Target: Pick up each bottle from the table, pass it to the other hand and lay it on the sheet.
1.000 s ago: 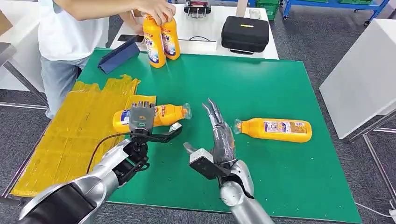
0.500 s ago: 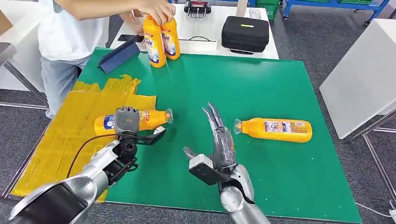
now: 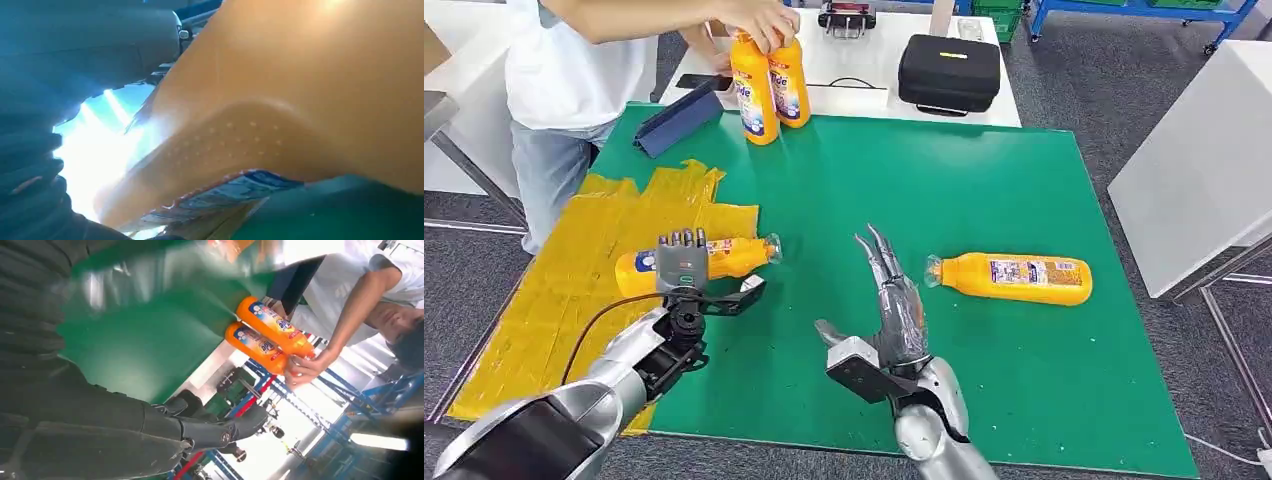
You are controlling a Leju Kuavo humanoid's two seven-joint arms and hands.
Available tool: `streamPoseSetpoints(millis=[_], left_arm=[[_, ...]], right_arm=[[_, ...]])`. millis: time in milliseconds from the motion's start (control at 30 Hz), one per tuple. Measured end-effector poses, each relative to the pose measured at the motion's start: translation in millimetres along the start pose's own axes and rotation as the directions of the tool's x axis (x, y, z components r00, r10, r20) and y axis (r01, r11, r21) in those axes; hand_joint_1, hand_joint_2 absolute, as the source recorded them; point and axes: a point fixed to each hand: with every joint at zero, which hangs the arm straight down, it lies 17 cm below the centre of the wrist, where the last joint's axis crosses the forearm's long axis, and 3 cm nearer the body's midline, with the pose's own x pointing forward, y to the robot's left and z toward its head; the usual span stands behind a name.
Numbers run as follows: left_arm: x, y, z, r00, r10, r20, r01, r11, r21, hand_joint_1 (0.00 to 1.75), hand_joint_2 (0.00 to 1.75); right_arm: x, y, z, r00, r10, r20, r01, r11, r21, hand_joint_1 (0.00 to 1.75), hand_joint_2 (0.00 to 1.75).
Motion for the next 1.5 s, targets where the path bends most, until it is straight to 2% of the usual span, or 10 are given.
streamPoseSetpoints(millis=[100,233,500,600,700,833,933,1033,1300,1500], left_arm=[[10,13,-1,0.988,0.148,0.044,-0.150,0.987,0.051,0.00,1.75],[24,50,-3,0.858,0.498,0.125,-0.511,0.852,0.113,0.00,1.75],[18,59,-6,0.766,0.636,0.090,-0.642,0.758,0.115,0.00,1.75],[23,74,-5,0.676,0.722,0.148,-0.737,0.664,0.128,0.00,1.75],[28,106,-2,0.458,0.850,0.260,-0.889,0.437,0.135,0.00,1.75],[39,145,9,0.086,0.916,0.392,-0.996,0.070,0.055,0.00,1.75],[58,173,27,-0.313,0.846,0.432,-0.950,-0.279,-0.142,0.00,1.75],[76,193,52,-0.597,0.695,0.401,-0.802,-0.510,-0.309,0.00,1.75],[88,230,92,-0.836,0.451,0.313,-0.547,-0.646,-0.532,0.00,1.75],[118,254,129,-0.875,0.416,0.250,-0.465,-0.570,-0.678,0.00,1.75]], right_arm=[[1,0,2,1.000,0.002,-0.003,-0.002,1.000,0.001,0.00,1.75],[1,1,6,1.000,-0.002,-0.014,0.002,1.000,0.003,0.00,1.75],[1,2,9,1.000,-0.006,-0.016,0.006,1.000,0.002,0.00,1.75],[2,1,8,1.000,-0.006,-0.015,0.006,1.000,0.000,0.00,1.75],[1,-1,7,1.000,-0.007,-0.021,0.007,1.000,-0.005,0.00,1.75],[-3,-9,3,0.999,-0.006,-0.035,0.004,0.999,-0.037,0.00,1.75],[-5,-15,1,0.999,-0.020,-0.041,0.017,0.998,-0.066,0.00,1.75],[-11,-20,1,0.998,-0.027,-0.049,0.023,0.996,-0.089,0.00,1.75],[-24,-23,10,0.997,-0.015,-0.079,0.007,0.995,-0.100,0.00,1.75],[-34,-26,18,0.995,0.001,-0.102,-0.012,0.994,-0.106,0.00,1.75]])
